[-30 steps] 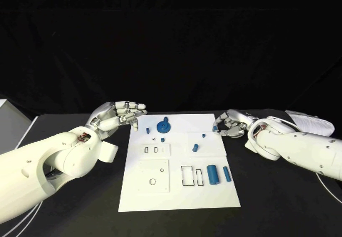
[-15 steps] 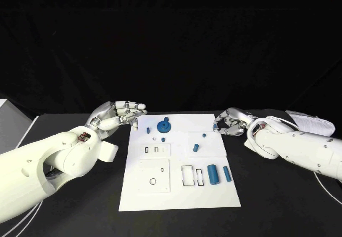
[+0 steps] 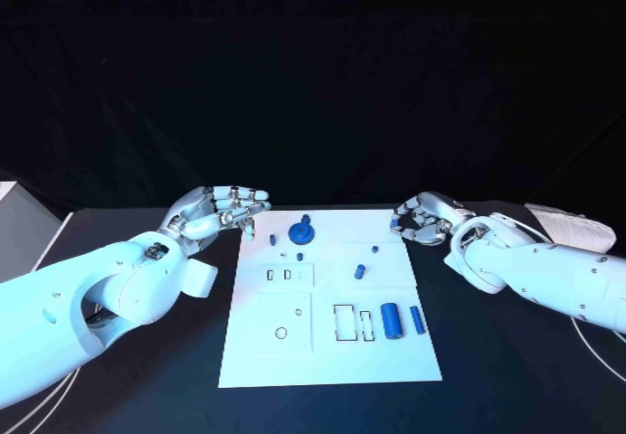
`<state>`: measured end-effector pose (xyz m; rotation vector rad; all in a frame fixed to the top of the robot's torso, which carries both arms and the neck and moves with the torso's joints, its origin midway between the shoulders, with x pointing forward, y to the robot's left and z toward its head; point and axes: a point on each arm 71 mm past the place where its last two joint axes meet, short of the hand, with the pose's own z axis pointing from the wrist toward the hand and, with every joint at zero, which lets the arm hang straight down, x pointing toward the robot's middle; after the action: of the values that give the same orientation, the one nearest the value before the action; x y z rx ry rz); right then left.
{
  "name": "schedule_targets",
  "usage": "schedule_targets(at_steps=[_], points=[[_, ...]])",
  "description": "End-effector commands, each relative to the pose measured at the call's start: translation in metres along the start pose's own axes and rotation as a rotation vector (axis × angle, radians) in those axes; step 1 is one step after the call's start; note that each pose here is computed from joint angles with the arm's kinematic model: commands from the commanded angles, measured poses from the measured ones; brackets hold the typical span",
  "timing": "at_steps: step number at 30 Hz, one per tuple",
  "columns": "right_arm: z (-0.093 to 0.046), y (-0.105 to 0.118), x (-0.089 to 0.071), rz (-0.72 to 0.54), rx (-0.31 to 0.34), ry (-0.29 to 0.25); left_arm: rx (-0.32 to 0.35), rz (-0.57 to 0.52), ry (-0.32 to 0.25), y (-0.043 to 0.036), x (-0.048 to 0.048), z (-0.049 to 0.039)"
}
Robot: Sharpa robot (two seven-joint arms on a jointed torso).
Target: Assemble the parts on the task board
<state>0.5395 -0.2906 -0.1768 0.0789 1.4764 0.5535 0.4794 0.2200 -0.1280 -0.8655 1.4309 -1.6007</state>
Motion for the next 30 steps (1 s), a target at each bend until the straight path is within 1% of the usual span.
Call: schedule_targets(at_steps=[1,6,12,18,22,23,30], points=[[0.000,0.008,-0.004,-0.005,-0.009,-0.064,0.003,-0.003,0.016,-0.0006,0.0018,0.0003],[-0.002,0.024,-0.006,0.024,-0.021,-0.077,0.000,-0.001,0.012,-0.0003,0.0009,0.0002],[-0.006,0.059,-0.002,0.073,-0.057,-0.066,-0.002,-0.001,0.008,0.0004,0.0009,0.0011],[-0.008,0.099,0.010,0.109,-0.103,-0.033,-0.003,-0.003,0.009,0.0017,0.0017,0.0032],[-0.006,0.120,0.018,0.121,-0.123,-0.014,-0.003,-0.004,0.009,0.0021,0.0019,0.0037],[-0.004,0.129,0.022,0.124,-0.132,-0.006,-0.003,-0.004,0.009,0.0022,0.0021,0.0040],[0.000,0.161,0.041,0.104,-0.166,0.044,-0.002,-0.006,0.012,0.0024,0.0035,0.0047]])
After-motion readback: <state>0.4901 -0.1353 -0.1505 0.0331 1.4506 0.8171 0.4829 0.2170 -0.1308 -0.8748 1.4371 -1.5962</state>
